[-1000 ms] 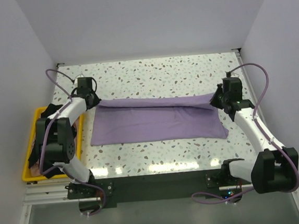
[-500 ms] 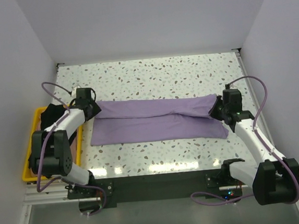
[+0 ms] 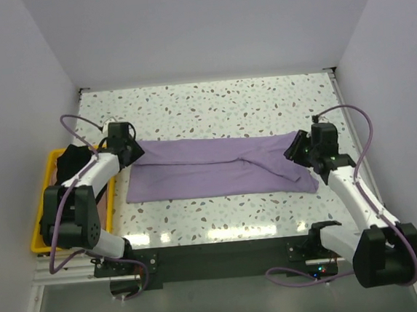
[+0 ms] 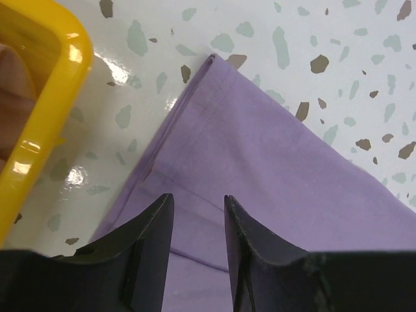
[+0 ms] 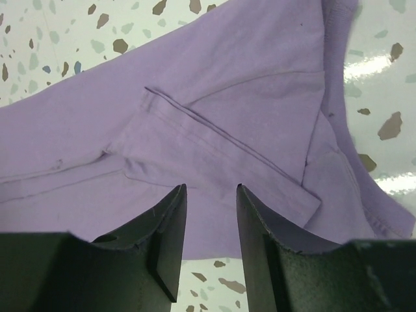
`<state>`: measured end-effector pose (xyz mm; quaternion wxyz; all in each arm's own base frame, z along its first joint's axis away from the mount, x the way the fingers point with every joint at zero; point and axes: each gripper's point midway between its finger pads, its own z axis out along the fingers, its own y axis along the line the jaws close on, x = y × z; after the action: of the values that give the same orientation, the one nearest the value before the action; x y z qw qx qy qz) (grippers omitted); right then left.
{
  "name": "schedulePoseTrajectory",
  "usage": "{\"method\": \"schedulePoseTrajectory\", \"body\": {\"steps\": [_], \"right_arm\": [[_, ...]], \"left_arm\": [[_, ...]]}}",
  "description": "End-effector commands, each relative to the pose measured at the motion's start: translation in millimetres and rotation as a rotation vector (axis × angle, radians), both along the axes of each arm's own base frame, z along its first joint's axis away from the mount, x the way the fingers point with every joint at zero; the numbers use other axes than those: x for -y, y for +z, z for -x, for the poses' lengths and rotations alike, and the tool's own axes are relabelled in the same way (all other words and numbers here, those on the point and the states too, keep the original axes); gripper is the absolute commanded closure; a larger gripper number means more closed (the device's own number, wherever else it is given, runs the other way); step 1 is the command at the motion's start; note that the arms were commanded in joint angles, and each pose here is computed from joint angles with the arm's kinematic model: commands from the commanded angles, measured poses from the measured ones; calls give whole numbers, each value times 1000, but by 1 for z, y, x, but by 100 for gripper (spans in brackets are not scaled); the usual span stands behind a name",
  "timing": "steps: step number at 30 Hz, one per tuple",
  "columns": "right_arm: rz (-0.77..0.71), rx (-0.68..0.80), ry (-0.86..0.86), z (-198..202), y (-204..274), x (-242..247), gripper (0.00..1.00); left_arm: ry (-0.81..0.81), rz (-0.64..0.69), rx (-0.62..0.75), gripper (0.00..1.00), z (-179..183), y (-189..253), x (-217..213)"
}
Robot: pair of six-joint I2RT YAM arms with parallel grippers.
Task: Fold and stack the t-shirts
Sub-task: Fold the tshirt
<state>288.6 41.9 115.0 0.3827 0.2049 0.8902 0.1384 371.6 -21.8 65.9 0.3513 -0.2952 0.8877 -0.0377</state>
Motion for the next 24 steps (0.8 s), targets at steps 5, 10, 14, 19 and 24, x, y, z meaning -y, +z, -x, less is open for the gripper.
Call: {"method": "schedulePoseTrajectory", "body": {"steps": [5, 10, 14, 19, 24], "right_arm": [[63, 33, 134, -59, 13, -38, 59], [148, -23, 190, -90, -12, -57, 57], [193, -38, 182, -108, -28, -60, 50], [189, -65, 202, -120, -50, -69, 47], [196, -78, 235, -120, -60, -84, 47]], "left_arm": [[-143, 89, 45, 59, -21, 24, 36], [-260, 87, 64, 58, -25, 47, 47], [-379, 103, 93, 57, -21, 66, 60], [-466, 94, 133, 56, -12, 81, 66], [-474, 91, 147, 56, -7, 80, 66]]}}
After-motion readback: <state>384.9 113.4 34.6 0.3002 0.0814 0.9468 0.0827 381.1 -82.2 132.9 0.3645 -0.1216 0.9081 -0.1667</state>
